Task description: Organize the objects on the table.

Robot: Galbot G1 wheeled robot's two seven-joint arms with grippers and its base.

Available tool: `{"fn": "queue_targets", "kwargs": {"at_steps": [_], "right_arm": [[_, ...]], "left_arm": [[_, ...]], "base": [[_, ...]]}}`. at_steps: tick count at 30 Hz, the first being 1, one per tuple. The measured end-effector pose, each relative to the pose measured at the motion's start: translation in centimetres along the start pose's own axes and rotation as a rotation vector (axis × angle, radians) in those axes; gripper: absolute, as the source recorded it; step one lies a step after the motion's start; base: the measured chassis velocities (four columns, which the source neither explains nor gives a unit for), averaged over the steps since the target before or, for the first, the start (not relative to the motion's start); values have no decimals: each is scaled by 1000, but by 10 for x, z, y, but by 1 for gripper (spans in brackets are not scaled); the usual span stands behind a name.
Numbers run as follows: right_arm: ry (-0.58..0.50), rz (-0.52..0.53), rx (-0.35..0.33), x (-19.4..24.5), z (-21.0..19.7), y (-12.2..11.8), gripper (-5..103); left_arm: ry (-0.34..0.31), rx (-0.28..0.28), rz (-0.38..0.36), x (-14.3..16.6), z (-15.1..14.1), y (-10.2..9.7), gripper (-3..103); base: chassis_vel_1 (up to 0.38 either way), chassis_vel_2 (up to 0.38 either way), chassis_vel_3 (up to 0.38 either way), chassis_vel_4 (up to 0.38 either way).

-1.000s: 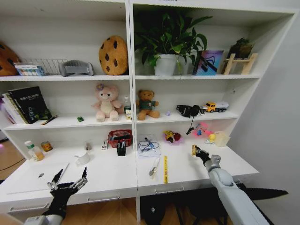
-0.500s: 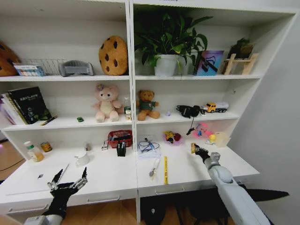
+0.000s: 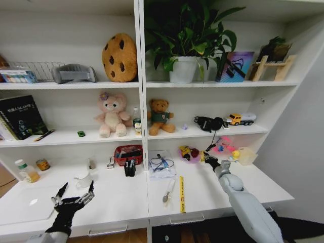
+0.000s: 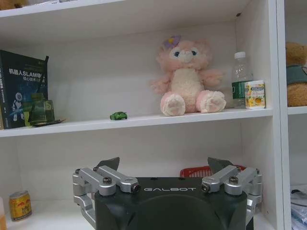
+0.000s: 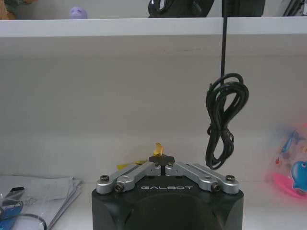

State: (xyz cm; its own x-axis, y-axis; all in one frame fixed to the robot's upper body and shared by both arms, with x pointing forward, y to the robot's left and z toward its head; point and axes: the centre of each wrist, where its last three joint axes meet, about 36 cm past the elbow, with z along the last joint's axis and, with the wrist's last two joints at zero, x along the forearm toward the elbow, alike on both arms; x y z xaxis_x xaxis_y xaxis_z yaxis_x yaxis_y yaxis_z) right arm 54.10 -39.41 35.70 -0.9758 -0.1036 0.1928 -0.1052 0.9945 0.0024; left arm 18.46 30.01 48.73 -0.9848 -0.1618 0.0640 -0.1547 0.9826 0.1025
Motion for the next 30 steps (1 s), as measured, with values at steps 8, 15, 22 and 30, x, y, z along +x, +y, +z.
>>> {"fn": "queue_targets", "kwargs": {"at_steps": [8, 15, 22, 30], "right_arm": [[16, 5, -14, -54, 1, 14, 0], [33, 10, -33, -79, 13, 27, 0], [30, 67, -47, -83, 25, 22, 0], [36, 127, -59, -79, 33, 11, 8]], "left_arm": [[0, 0, 0, 0, 0, 0, 100], [0, 0, 0, 0, 0, 0, 100], [0, 0, 0, 0, 0, 0, 100], [0, 0, 0, 0, 0, 0, 100]], "base": [[18, -24, -27, 12], [0, 0, 0, 0], [0, 0, 0, 0], [0, 0, 0, 0]]}}
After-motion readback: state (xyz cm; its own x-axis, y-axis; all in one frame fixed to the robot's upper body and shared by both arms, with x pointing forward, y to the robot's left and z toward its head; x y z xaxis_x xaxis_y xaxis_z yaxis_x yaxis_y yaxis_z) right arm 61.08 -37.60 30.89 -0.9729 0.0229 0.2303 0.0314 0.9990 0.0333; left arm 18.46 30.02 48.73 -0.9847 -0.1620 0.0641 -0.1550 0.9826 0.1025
